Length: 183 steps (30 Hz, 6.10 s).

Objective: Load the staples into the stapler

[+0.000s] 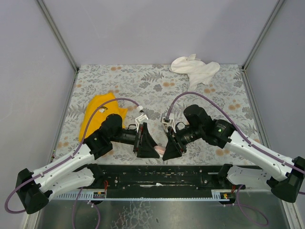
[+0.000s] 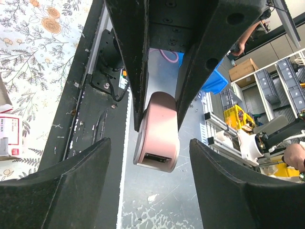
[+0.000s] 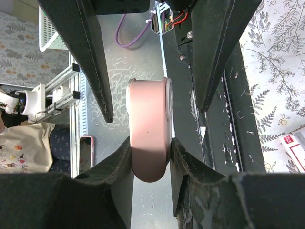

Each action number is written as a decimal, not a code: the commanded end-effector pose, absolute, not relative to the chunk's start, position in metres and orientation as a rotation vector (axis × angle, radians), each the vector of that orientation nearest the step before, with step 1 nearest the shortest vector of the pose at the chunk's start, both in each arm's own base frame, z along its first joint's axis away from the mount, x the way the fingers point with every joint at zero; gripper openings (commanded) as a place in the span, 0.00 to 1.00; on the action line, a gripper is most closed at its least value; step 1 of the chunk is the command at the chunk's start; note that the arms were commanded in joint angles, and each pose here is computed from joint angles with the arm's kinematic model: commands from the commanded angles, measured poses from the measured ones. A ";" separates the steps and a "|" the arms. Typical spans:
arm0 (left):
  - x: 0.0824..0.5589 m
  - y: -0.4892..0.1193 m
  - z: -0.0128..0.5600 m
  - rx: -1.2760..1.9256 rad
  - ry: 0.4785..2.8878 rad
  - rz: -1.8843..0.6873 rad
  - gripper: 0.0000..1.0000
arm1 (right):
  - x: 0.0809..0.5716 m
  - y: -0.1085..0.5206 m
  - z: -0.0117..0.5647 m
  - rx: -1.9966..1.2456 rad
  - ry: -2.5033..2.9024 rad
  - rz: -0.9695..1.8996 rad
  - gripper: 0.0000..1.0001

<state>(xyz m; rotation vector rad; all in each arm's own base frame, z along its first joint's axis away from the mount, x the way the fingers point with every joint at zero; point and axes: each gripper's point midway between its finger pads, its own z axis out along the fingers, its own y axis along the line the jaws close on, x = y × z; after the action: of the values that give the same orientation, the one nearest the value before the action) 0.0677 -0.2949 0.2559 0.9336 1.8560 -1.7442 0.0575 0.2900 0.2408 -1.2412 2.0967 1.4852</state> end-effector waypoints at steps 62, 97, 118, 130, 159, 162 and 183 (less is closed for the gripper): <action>0.156 -0.277 0.247 0.533 1.540 -1.282 0.00 | 0.170 0.315 0.253 0.262 2.100 1.595 0.00; 0.299 -0.251 0.075 0.216 1.826 -0.559 0.00 | 0.212 0.208 0.061 -0.209 2.299 0.404 0.79; 0.287 -0.246 0.034 0.247 1.940 -0.590 0.59 | 0.245 0.261 0.026 -0.497 2.310 0.361 0.54; 0.282 -0.251 0.086 0.174 2.038 -0.651 0.80 | 0.250 0.263 0.014 -0.618 2.290 0.313 0.17; 0.255 -0.302 0.076 0.187 2.311 -1.120 0.41 | 0.198 0.280 0.004 -0.914 2.232 0.618 0.10; 0.250 -0.301 0.079 0.198 2.302 -1.130 0.42 | 0.198 0.278 0.000 -0.903 2.244 0.611 0.14; 0.204 -0.316 0.052 0.304 2.378 -1.124 0.46 | 0.199 0.276 0.011 -0.880 2.229 0.608 0.47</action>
<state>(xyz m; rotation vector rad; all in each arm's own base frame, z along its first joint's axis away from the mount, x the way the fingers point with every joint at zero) 0.2281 -0.3123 0.0649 0.2526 2.3239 -1.0744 0.2091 0.2875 0.0132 -0.8732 2.1802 0.6377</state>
